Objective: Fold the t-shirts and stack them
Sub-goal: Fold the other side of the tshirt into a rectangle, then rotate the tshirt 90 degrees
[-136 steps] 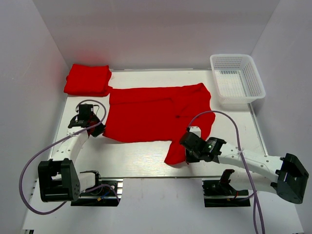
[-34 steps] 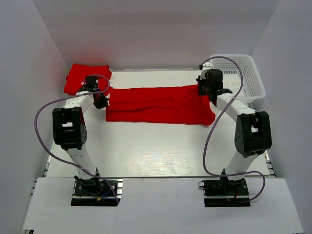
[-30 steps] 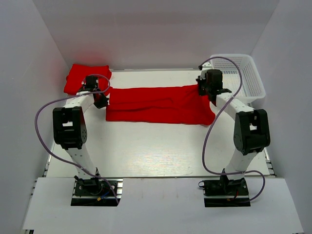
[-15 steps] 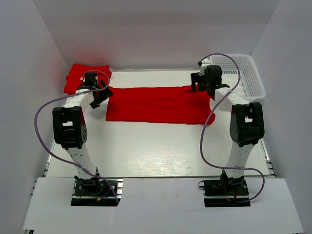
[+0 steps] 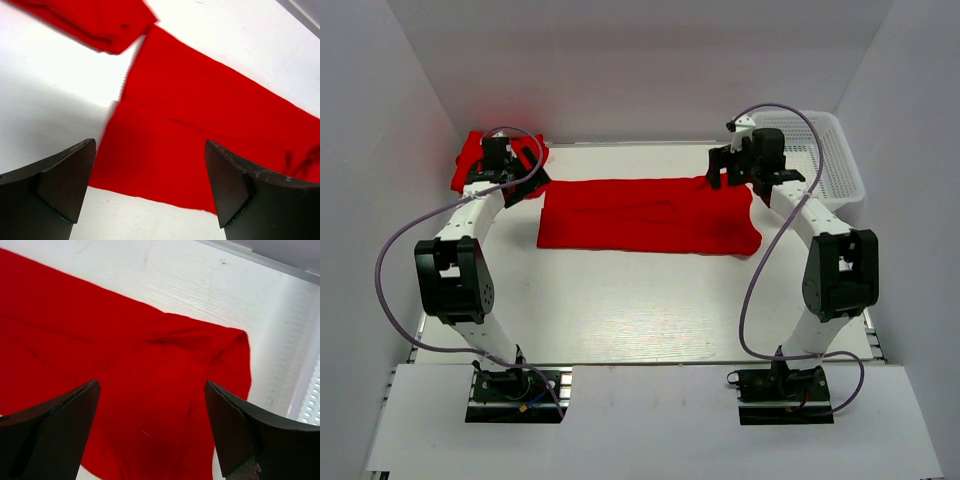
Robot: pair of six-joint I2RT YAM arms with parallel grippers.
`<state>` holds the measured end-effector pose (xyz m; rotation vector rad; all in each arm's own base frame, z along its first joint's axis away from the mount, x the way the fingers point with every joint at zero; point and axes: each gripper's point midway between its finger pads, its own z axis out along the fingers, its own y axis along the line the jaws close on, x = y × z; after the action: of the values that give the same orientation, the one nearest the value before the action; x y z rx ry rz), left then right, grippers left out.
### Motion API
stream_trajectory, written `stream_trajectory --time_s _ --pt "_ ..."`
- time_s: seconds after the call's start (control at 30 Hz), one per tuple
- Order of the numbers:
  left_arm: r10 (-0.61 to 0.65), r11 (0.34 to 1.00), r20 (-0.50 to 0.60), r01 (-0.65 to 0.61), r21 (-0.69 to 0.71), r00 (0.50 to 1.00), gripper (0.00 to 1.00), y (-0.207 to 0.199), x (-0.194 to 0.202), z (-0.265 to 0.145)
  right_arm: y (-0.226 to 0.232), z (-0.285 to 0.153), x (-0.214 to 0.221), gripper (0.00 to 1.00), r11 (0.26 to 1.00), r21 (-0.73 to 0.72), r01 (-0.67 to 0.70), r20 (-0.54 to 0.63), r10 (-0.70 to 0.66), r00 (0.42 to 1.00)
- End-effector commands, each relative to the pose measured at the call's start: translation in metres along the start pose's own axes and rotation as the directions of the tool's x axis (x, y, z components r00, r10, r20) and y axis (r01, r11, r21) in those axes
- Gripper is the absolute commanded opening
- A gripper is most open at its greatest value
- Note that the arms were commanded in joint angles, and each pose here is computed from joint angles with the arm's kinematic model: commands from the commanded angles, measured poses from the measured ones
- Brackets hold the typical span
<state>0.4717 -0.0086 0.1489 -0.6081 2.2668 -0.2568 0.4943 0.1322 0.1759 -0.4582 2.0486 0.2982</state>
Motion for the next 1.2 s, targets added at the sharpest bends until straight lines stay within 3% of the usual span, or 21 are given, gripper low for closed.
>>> stream_trajectory --time_s 0.0,0.27,0.43,0.57,0.9,1.17 --pt "0.075 0.986 -0.022 -0.071 0.152 0.997 1.0 -0.031 0.01 -0.013 0.024 -0.007 0.008 0.9 0.994 -0.111 0.001 -0.015 -0.003 1.0" --pt "0.155 0.965 -0.15 -0.117 0.235 0.976 1.0 -0.058 0.052 0.02 0.049 0.035 0.038 0.9 0.971 -0.232 -0.064 -0.128 0.035 0.991" --pt "0.191 0.961 -0.231 -0.133 0.244 0.954 1.0 -0.057 0.082 0.045 0.046 0.066 0.027 0.9 0.97 -0.23 -0.081 -0.119 0.055 0.991" --pt "0.221 0.955 -0.242 -0.159 0.249 0.945 1.0 -0.059 0.085 0.051 0.039 0.103 0.052 0.9 0.964 -0.215 -0.154 -0.182 0.116 0.976" --pt "0.22 0.967 -0.309 -0.164 0.196 0.925 1.0 -0.034 0.117 0.062 0.025 0.161 0.017 0.9 0.953 -0.179 -0.246 -0.05 0.241 0.969" --pt "0.215 0.977 -0.37 -0.194 0.091 0.904 1.0 0.002 0.144 0.047 0.005 0.138 -0.016 0.9 0.976 -0.069 -0.208 -0.004 0.208 0.978"
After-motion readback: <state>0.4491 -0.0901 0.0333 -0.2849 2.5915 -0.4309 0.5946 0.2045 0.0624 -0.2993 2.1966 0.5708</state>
